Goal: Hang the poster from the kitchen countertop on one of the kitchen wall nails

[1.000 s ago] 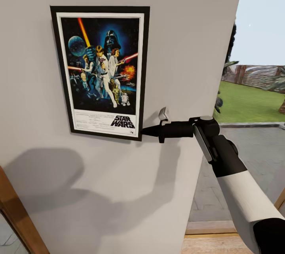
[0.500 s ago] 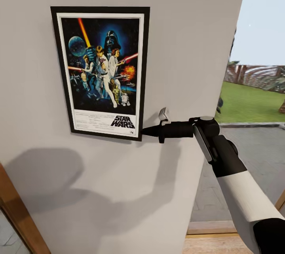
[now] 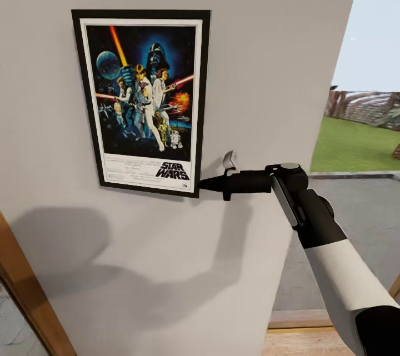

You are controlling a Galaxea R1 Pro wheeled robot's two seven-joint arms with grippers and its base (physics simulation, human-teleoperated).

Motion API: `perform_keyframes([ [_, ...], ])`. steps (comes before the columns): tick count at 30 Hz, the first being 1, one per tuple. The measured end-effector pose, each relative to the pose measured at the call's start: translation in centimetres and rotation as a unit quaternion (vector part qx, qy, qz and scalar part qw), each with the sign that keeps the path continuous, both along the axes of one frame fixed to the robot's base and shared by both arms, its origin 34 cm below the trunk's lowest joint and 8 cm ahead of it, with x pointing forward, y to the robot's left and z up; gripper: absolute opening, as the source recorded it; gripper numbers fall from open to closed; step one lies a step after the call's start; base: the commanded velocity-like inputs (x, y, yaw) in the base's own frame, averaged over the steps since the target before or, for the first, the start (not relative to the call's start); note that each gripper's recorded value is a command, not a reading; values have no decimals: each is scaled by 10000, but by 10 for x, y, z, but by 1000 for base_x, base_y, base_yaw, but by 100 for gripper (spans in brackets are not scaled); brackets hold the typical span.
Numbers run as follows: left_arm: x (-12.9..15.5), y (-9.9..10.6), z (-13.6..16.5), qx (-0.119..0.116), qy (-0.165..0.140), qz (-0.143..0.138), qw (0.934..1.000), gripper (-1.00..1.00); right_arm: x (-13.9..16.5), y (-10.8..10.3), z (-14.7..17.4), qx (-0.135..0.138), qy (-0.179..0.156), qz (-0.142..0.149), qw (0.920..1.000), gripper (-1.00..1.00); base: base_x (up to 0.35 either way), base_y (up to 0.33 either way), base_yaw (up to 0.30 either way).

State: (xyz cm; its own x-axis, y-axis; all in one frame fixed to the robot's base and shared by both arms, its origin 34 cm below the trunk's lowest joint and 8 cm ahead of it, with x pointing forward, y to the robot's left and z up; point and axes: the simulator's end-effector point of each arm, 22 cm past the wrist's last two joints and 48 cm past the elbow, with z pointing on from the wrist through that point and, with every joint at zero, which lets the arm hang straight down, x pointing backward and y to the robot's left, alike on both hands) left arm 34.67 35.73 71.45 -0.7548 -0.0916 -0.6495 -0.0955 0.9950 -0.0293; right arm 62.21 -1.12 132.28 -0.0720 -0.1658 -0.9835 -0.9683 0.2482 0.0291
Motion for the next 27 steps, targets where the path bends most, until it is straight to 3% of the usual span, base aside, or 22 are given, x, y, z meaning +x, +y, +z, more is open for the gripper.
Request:
perform_keyframes([
  [27,0,0,0,4,-1,3,10000,100,0,0,0,0,2,0,10000,-100,0,88,0],
])
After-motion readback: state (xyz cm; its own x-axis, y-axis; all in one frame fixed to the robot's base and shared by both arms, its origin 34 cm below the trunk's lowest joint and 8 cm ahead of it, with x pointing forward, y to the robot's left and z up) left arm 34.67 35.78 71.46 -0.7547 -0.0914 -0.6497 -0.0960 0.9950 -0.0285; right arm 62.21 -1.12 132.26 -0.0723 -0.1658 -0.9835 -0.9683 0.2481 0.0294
